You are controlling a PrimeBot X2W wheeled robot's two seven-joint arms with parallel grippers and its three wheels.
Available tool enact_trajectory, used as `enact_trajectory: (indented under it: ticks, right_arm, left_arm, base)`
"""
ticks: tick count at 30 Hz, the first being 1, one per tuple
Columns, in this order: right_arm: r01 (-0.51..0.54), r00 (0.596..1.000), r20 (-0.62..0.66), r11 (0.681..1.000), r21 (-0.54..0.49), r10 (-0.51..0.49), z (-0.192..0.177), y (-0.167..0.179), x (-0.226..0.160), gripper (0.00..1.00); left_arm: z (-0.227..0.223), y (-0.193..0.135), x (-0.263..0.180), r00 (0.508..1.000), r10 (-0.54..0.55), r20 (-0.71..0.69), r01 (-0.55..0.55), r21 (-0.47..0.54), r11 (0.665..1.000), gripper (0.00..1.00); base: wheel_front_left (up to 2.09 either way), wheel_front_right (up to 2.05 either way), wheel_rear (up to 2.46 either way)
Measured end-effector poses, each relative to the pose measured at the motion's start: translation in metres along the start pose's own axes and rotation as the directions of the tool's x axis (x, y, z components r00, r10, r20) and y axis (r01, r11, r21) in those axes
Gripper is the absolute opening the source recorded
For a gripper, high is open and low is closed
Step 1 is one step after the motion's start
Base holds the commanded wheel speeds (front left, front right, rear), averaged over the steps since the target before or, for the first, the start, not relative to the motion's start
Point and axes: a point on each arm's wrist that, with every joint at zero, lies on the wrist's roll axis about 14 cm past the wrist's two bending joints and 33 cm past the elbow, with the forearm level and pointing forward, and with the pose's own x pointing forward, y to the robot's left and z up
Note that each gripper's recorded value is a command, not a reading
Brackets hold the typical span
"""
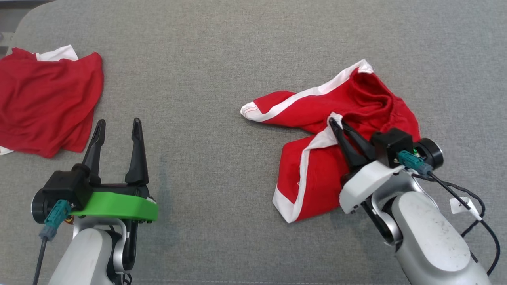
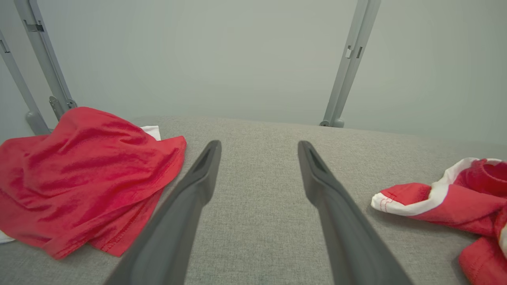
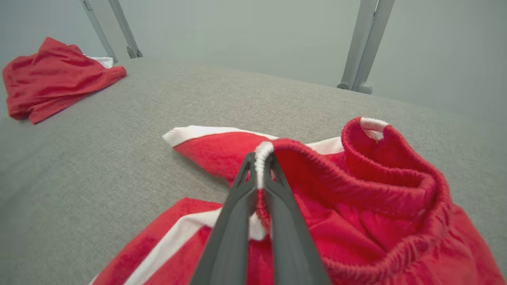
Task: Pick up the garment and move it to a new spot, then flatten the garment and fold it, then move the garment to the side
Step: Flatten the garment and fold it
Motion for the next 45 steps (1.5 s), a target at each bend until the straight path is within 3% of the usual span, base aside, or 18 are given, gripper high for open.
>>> enact_trajectory:
  ticks: [6, 13, 20, 29, 35, 43, 44, 45]
  right_arm:
    - [-0.109, 0.982, 0.158, 0.994, 0.008, 0.106, 0.053, 0.040, 0.008, 0.00]
    - [-0.071, 0.967, 0.244, 0.997, 0.004, 0.068, 0.087, 0.026, -0.003, 0.00]
    - [0.138, 0.974, 0.179, 0.990, 0.025, -0.141, 0.067, -0.042, -0.034, 0.00]
    - [0.389, 0.920, 0.020, 0.919, 0.070, -0.391, 0.011, -0.128, -0.073, 0.00]
    - [0.477, 0.878, -0.082, 0.875, 0.084, -0.471, -0.029, -0.159, -0.088, 0.00]
    - [0.477, 0.877, -0.110, 0.874, 0.094, -0.467, -0.050, -0.160, -0.078, 0.00]
    - [0.476, 0.878, -0.103, 0.874, 0.096, -0.467, -0.049, -0.159, -0.077, 0.02]
    - [0.476, 0.879, -0.099, 0.874, 0.097, -0.467, -0.049, -0.159, -0.077, 0.37]
  left_arm:
    - [0.002, -0.005, 0.007, 1.000, -0.017, 0.011, 0.017, 0.002, 1.000, 1.00]
    - [0.000, -0.017, 0.016, 0.998, -0.053, 0.016, 0.053, 0.000, 0.999, 1.00]
    - [-0.002, -0.032, 0.024, 0.995, -0.101, 0.017, 0.101, -0.001, 0.995, 1.00]
    - [-0.012, -0.043, 0.032, 0.991, -0.137, -0.003, 0.137, -0.005, 0.991, 1.00]
    - [-0.014, -0.039, 0.032, 0.991, -0.130, -0.010, 0.130, -0.001, 0.991, 1.00]
    - [-0.017, -0.030, 0.030, 0.994, -0.105, -0.020, 0.105, 0.005, 0.994, 1.00]
    - [-0.017, -0.030, 0.030, 0.994, -0.104, -0.020, 0.105, 0.005, 0.995, 1.00]
    - [-0.016, -0.030, 0.029, 0.994, -0.104, -0.018, 0.105, 0.006, 0.995, 1.00]
  base:
    - [0.00, 0.00, 0.00]
    - [0.00, 0.00, 0.00]
    - [0.00, 0.00, 0.00]
    - [0.00, 0.00, 0.00]
    - [0.00, 0.00, 0.00]
    - [0.00, 0.00, 0.00]
    - [0.00, 0.00, 0.00]
    - [0.00, 0.00, 0.00]
